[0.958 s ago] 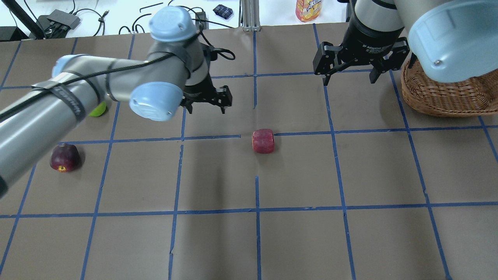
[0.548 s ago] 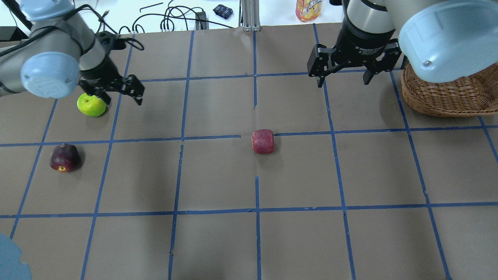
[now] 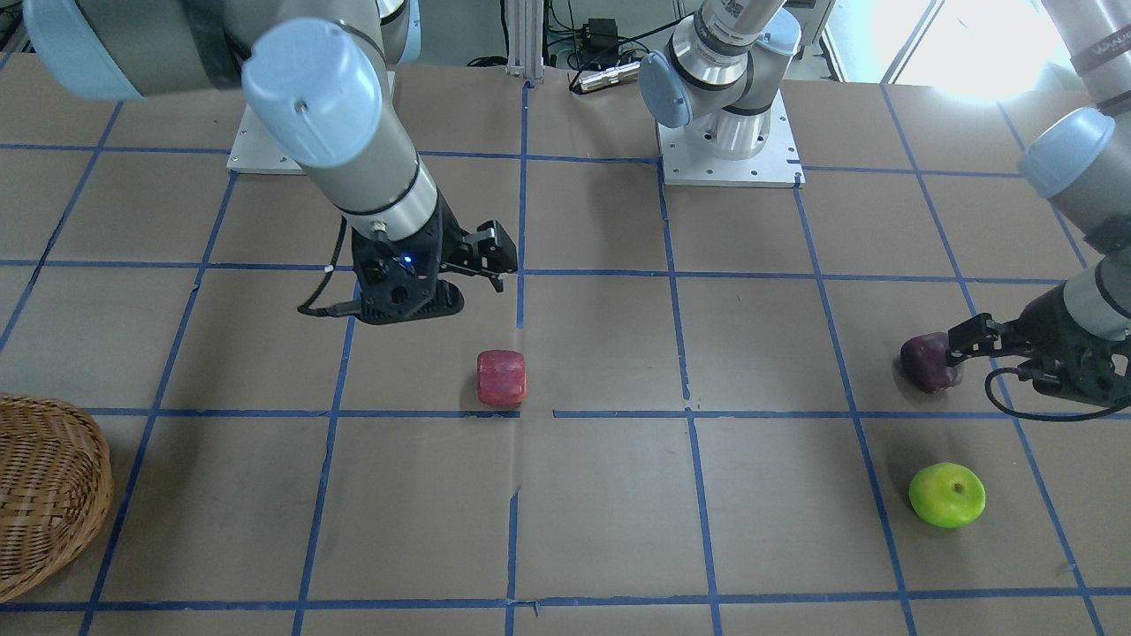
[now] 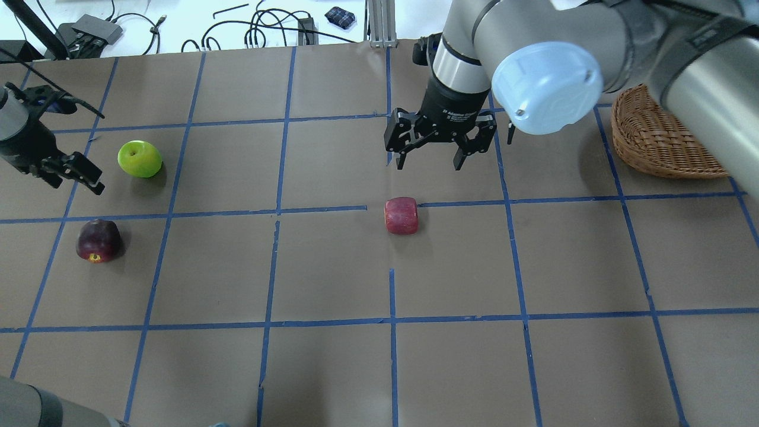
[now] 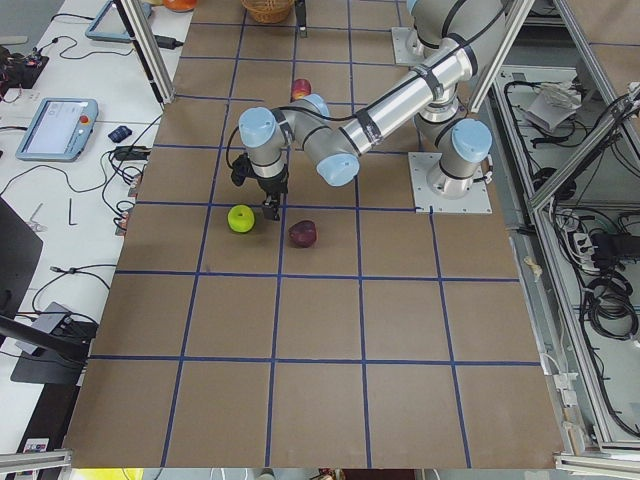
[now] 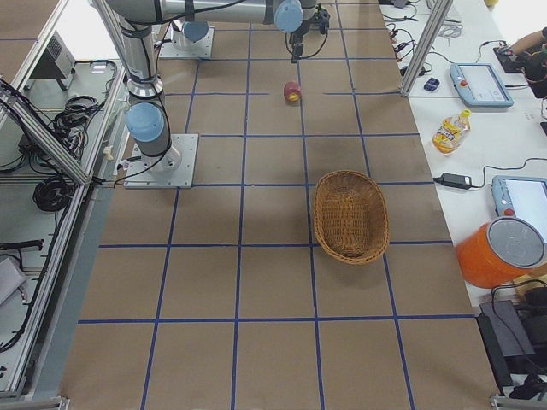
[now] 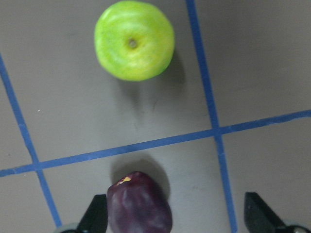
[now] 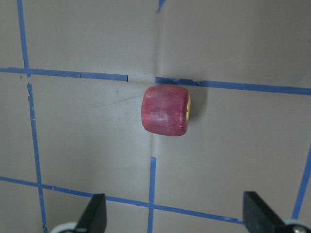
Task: Put all apples into basket
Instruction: 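Grasp the purple apple with the left gripper while the right grasps the red apple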
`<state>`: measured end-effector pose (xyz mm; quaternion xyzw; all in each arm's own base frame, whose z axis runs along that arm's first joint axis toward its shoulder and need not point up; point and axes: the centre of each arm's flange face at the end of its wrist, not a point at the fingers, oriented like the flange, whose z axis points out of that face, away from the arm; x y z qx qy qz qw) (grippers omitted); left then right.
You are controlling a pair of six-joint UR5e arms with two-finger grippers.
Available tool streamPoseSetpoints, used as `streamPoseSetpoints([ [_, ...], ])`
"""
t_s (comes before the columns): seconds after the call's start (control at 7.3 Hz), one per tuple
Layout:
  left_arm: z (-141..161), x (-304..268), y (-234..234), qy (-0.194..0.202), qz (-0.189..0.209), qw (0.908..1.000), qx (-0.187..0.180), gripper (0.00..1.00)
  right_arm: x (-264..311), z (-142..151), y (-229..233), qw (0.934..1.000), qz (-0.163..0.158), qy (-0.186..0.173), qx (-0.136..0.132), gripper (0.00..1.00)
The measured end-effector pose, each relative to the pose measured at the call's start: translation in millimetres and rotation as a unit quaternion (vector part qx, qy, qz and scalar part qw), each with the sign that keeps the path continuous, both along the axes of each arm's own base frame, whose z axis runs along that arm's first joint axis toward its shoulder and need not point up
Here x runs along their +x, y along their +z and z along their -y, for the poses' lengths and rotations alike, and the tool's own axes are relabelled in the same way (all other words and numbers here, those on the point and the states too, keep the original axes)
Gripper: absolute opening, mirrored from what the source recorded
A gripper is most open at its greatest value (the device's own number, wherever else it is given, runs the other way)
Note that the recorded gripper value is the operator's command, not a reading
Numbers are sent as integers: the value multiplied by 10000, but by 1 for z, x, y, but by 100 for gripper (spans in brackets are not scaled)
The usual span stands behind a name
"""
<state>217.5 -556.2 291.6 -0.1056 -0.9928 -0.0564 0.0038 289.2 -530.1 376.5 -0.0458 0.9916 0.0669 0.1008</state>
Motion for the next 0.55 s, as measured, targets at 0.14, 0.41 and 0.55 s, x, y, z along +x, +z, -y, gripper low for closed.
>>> streamPoseSetpoints([
  [0.14, -13, 15, -19, 37, -92, 9998, 176, 100, 22, 5, -31, 9997, -150, 186, -18, 100],
  [0.41, -30, 19, -48, 459, -167, 9979, 421, 100, 48, 13, -85, 9958, -695, 488, -354, 100],
  [0.55, -33, 18, -61, 813, -169, 9952, 522, 100, 51, 14, -104, 9945, -795, 527, -425, 100],
])
